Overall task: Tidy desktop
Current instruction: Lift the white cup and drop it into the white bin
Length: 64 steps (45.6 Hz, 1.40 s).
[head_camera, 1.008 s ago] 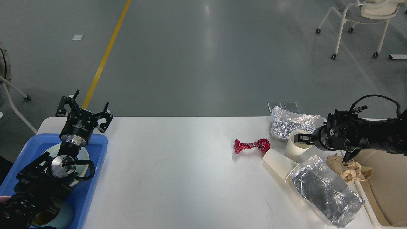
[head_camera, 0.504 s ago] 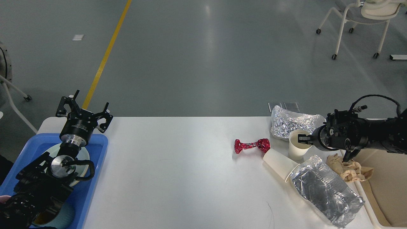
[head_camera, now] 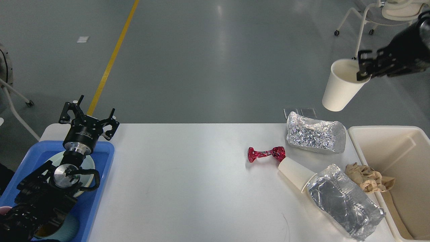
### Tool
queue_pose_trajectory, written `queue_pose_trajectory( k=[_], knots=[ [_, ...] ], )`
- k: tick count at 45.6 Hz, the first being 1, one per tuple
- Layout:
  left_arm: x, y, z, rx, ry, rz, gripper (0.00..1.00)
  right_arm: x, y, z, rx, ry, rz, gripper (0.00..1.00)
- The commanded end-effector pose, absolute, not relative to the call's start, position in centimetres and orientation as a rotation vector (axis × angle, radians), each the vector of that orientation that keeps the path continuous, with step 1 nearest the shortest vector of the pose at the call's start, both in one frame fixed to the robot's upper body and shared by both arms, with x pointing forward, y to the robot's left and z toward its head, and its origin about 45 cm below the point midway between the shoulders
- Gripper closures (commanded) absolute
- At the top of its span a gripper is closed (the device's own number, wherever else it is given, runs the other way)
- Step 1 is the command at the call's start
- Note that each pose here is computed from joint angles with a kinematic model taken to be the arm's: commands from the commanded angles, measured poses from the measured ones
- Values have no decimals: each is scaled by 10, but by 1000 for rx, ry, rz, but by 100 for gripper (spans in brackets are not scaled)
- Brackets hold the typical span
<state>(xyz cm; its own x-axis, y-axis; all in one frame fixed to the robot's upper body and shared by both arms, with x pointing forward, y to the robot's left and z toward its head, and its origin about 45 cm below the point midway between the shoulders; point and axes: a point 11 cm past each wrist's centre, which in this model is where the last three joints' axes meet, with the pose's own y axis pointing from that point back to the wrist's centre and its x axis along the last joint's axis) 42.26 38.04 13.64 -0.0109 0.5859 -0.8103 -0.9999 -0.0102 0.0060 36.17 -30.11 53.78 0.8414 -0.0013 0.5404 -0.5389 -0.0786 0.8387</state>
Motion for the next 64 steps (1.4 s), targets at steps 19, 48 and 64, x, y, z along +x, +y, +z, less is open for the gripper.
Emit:
queue_pose_trajectory(
  k=[19,48,64],
  knots=[
    [423,380,136,-738,739,1454,1,390,-540,335,1031,-584,352,100],
    [423,380,136,-737,738,1454,1,298,-559,81,1112,-706,83,60],
    [423,380,136,-737,738,1454,1,346,-547,144,1208,-755,34,0]
  ],
)
